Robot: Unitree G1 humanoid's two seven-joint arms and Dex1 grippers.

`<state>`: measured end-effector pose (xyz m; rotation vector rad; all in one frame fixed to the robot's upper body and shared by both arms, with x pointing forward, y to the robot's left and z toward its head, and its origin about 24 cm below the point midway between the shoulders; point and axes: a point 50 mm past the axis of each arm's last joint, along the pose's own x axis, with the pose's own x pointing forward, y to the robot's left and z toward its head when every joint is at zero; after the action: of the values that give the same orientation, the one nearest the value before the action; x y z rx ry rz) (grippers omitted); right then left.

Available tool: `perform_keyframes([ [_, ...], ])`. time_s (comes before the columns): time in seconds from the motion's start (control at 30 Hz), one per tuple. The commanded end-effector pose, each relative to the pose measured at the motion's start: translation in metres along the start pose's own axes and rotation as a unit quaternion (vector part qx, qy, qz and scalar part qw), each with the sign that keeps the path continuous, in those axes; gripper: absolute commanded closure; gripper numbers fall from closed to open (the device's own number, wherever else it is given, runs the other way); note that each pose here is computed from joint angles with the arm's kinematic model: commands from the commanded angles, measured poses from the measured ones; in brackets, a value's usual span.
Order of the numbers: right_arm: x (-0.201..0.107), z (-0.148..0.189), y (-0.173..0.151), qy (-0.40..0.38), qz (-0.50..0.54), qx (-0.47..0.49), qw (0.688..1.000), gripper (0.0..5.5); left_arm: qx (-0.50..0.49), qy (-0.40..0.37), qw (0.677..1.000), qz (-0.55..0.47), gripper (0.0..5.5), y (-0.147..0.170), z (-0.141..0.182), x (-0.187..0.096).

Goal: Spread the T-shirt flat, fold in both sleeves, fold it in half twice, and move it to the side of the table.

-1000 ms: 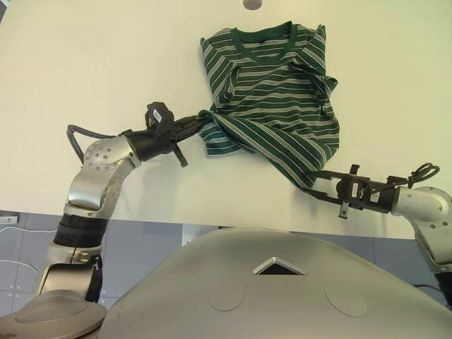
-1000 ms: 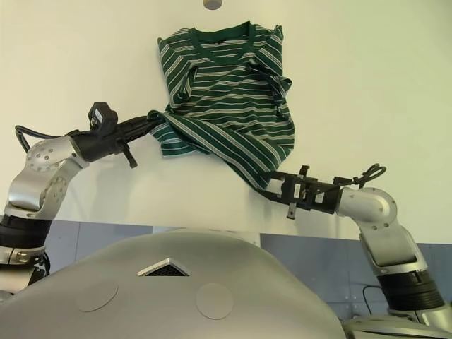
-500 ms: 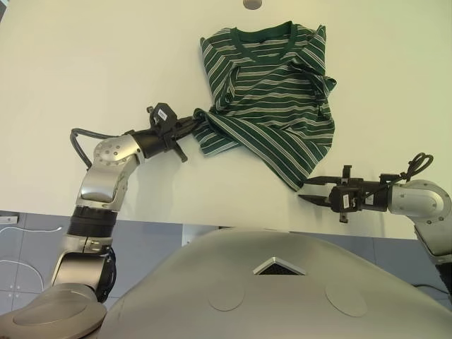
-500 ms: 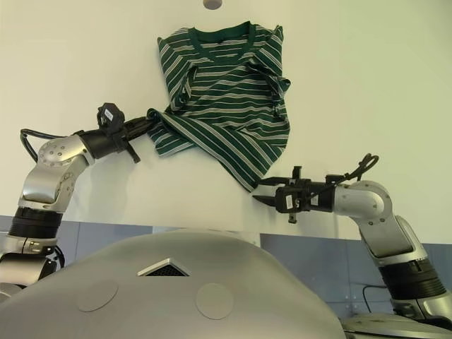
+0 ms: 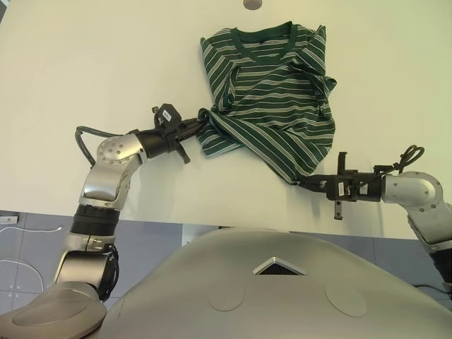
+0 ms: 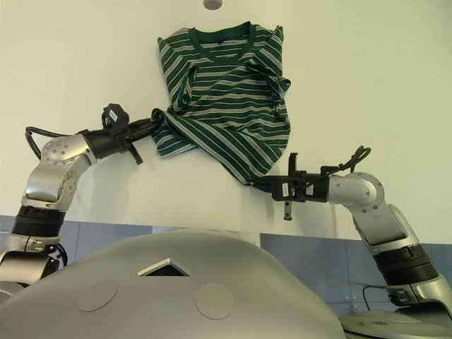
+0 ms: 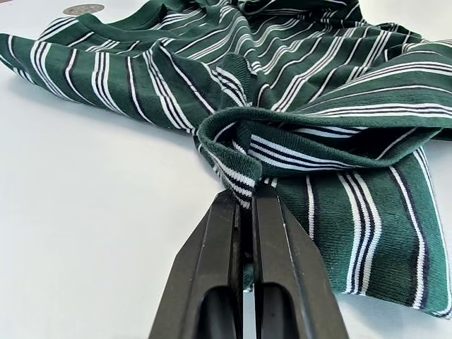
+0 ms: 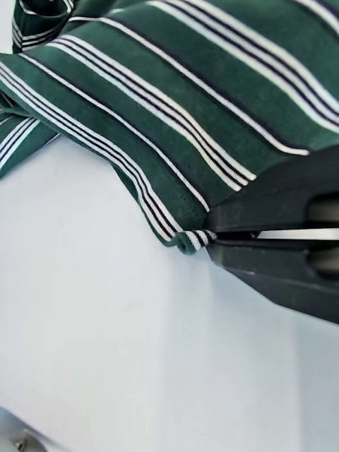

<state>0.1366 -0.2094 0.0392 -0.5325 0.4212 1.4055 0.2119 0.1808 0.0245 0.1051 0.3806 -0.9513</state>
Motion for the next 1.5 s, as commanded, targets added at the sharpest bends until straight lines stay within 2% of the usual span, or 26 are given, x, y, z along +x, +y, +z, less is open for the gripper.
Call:
perform_keyframes([
  [0.03, -0.034, 0.027, -0.009, -0.013, 0.056, 0.101, 0.993, 5.48, 0.021, 0.018, 0.989, -0.143, 5.5, -0.014, 0.024, -0.033],
  [0.17, -0.083, 0.073, -0.029, -0.042, 0.111, 0.132, 0.984, 5.48, 0.022, 0.011, 0.952, -0.304, 5.5, -0.035, 0.091, -0.083],
  [0.23, -0.101, 0.09, -0.043, -0.066, 0.1, 0.123, 0.985, 5.48, 0.034, -0.006, 0.941, -0.337, 5.5, -0.041, 0.118, -0.093],
  [0.33, -0.118, 0.102, -0.064, -0.073, 0.069, 0.106, 0.989, 5.48, 0.036, -0.025, 0.937, -0.347, 5.5, -0.039, 0.136, -0.095],
  [0.43, -0.117, 0.089, -0.101, -0.065, 0.013, 0.101, 0.993, 5.48, 0.027, -0.033, 0.961, -0.272, 5.5, 0.005, 0.132, -0.071],
  [0.6, -0.075, 0.062, -0.174, -0.086, -0.053, 0.154, 0.983, 5.48, -0.005, -0.027, 0.991, -0.129, 5.5, 0.083, 0.113, -0.019],
  [0.7, -0.063, 0.048, -0.207, -0.096, -0.13, 0.191, 0.968, 5.48, -0.024, -0.036, 0.997, -0.061, 5.5, 0.113, 0.112, 0.009],
  [0.83, -0.054, 0.038, -0.227, -0.082, -0.197, 0.217, 0.952, 5.48, -0.043, -0.043, 0.998, 0.0, 5.5, 0.132, 0.114, 0.03],
  [1.0, -0.029, 0.017, -0.235, -0.012, -0.28, 0.246, 0.928, 5.48, -0.061, -0.005, 0.997, 0.046, 5.5, 0.135, 0.1, 0.047],
  [1.1, -0.015, 0.01, -0.24, 0.013, -0.371, 0.225, 0.901, 4.82, -0.097, -0.002, 0.989, 0.112, 4.82, 0.139, 0.092, 0.052],
  [1.2, -0.013, 0.028, -0.252, 0.007, -0.463, 0.123, 0.878, 4.15, -0.137, -0.073, 0.967, 0.202, 4.21, 0.154, 0.101, 0.04],
  [1.3, 0.025, 0.069, -0.241, -0.105, -0.405, 0.05, 0.907, 3.55, -0.151, -0.128, 0.953, 0.23, 3.68, 0.163, 0.1, 0.018],
  [1.37, 0.068, 0.09, -0.2, -0.167, -0.279, 0.042, 0.945, 3.51, -0.103, -0.115, 0.968, 0.199, 3.22, 0.157, 0.089, 0.013],
  [1.4, 0.086, 0.093, -0.176, -0.167, -0.218, 0.04, 0.961, 3.51, -0.077, -0.108, 0.975, 0.18, 3.22, 0.152, 0.085, 0.013],
  [1.5, 0.117, 0.064, -0.116, -0.045, -0.1, 0.005, 0.994, 3.51, -0.018, -0.105, 0.984, 0.143, 3.22, 0.136, 0.08, 0.009],
])
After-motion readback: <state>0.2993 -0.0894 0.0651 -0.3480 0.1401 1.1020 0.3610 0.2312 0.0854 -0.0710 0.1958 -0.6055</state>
